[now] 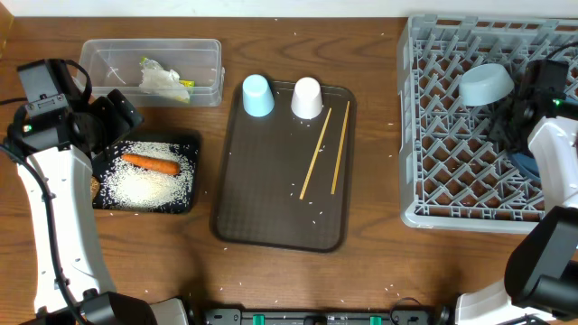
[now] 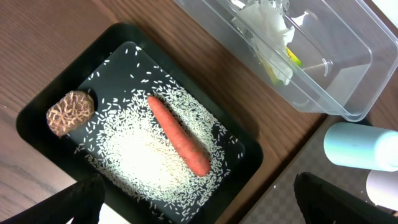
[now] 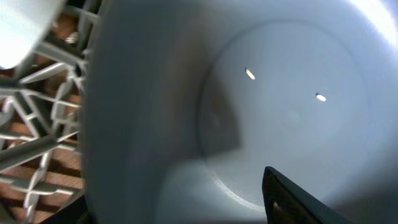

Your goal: Sort waste into correct bins and load items into the dishwasher rack

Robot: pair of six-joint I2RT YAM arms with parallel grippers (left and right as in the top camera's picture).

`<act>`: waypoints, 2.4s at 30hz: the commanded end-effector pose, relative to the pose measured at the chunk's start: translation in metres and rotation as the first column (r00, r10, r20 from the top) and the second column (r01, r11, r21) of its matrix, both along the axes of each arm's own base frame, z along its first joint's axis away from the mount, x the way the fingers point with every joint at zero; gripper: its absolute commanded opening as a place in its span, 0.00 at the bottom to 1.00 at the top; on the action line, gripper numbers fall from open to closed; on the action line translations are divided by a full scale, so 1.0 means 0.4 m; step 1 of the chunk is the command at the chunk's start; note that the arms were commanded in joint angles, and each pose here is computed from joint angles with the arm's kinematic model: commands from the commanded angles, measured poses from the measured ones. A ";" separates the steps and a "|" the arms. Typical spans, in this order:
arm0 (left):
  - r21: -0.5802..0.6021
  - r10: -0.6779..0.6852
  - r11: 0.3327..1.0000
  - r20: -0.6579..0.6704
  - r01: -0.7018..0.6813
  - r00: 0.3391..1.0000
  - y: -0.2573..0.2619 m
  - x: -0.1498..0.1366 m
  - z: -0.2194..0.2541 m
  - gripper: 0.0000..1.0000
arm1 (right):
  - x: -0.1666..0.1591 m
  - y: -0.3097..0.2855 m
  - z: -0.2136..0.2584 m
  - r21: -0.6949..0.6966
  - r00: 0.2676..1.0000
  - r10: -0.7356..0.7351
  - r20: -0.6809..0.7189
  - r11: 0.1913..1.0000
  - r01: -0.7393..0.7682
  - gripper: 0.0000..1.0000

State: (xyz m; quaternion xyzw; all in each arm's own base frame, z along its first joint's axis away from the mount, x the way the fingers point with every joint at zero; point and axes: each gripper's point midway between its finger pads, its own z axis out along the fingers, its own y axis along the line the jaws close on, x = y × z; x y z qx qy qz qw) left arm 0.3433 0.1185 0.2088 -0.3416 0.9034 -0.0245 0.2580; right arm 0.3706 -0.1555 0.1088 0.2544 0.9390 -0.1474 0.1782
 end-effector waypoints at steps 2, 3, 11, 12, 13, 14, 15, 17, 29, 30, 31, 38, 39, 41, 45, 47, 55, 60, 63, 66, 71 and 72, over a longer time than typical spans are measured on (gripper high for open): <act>0.009 0.011 1.000 0.020 -0.011 1.000 0.007 0.002 0.019 0.98 | -0.008 -0.029 -0.025 0.002 0.998 -0.052 -0.019 0.999 0.052 0.61; 0.009 0.011 1.000 0.020 -0.011 1.000 0.007 0.002 0.019 0.98 | -0.008 -0.029 -0.028 0.003 0.998 -0.052 -0.022 0.999 0.052 0.60; 0.009 0.011 1.000 0.020 -0.011 1.000 0.007 0.002 0.019 0.98 | 0.021 -0.005 -0.033 0.063 0.999 -0.025 0.022 0.998 0.023 0.13; 0.009 0.011 1.000 0.020 -0.011 1.000 0.007 0.002 0.019 0.98 | 0.026 0.001 -0.033 0.077 0.999 -0.019 0.031 0.997 0.016 0.08; 0.009 0.011 1.000 0.020 -0.011 1.000 0.007 0.002 0.019 0.98 | 0.030 0.006 -0.031 0.086 0.999 -0.015 0.039 0.996 0.011 0.03; 0.009 0.011 1.000 0.020 -0.011 1.000 0.007 0.002 0.019 0.98 | 0.034 0.010 -0.028 0.097 0.999 -0.010 0.047 0.995 0.006 0.01; 0.009 0.011 1.000 0.020 -0.011 1.000 0.007 0.002 0.019 0.98 | 0.041 0.017 -0.022 0.112 0.998 -0.004 0.059 0.994 -0.003 0.01; 0.009 0.011 1.000 0.020 -0.012 1.000 0.007 0.002 0.019 0.98 | 0.051 0.026 -0.009 0.133 0.997 0.006 0.079 0.991 -0.017 0.01; 0.009 0.011 1.000 0.020 -0.011 1.000 0.007 0.002 0.019 0.98 | 0.133 0.177 0.282 0.392 0.841 0.169 0.513 0.825 -0.406 0.01; 0.009 0.011 1.000 0.020 -0.012 1.000 0.007 0.002 0.019 0.98 | 0.133 0.183 0.307 0.403 0.817 0.170 0.551 0.803 -0.439 0.01; 0.009 0.011 1.000 0.020 -0.011 1.000 0.007 0.002 0.019 0.98 | 0.133 0.191 0.333 0.415 0.788 0.170 0.592 0.773 -0.479 0.01; 0.009 0.011 1.000 0.020 -0.011 1.000 0.007 0.002 0.019 0.98 | 0.138 0.241 0.419 0.450 0.644 0.169 0.746 0.585 -0.675 0.01; 0.009 0.011 1.000 0.020 -0.011 1.000 0.007 0.002 0.019 0.98 | 0.140 0.250 0.426 0.448 0.626 0.171 0.761 0.559 -0.698 0.01; 0.009 0.011 1.000 0.020 -0.011 1.000 0.007 0.002 0.019 0.98 | 0.142 0.268 0.437 0.446 0.594 0.173 0.785 0.508 -0.737 0.01; 0.009 0.011 1.000 0.020 -0.011 1.000 0.007 0.002 0.019 0.98 | 0.150 0.273 0.419 0.478 0.604 0.155 0.782 0.472 -0.740 0.01; 0.009 0.011 1.000 0.020 -0.011 1.000 0.007 0.002 0.019 0.98 | 0.157 0.270 0.397 0.500 0.619 0.146 0.772 0.463 -0.732 0.01; 0.009 0.011 1.000 0.020 -0.011 1.000 0.007 0.002 0.019 0.98 | 0.177 0.251 0.326 0.570 0.662 0.104 0.742 0.421 -0.706 0.01; 0.009 0.011 1.000 0.020 -0.011 1.000 0.007 0.002 0.019 0.98 | 0.171 0.207 0.338 0.585 0.663 0.052 0.746 0.424 -0.692 0.01; 0.009 0.011 1.000 0.020 -0.011 1.000 0.007 0.002 0.019 0.98 | 0.161 0.177 0.350 0.593 0.659 0.016 0.752 0.418 -0.688 0.01; 0.009 0.011 1.000 0.020 -0.012 1.000 0.007 0.002 0.019 0.98 | 0.148 0.150 0.361 0.597 0.650 -0.013 0.760 0.408 -0.690 0.01; 0.009 0.011 1.000 0.020 -0.011 1.000 0.007 0.002 0.019 0.98 | 0.133 0.133 0.369 0.606 0.646 -0.039 0.763 0.392 -0.692 0.01; 0.009 0.011 1.000 0.020 -0.011 1.000 0.007 0.002 0.019 0.98 | 0.131 0.137 0.371 0.607 0.644 -0.040 0.764 0.381 -0.697 0.01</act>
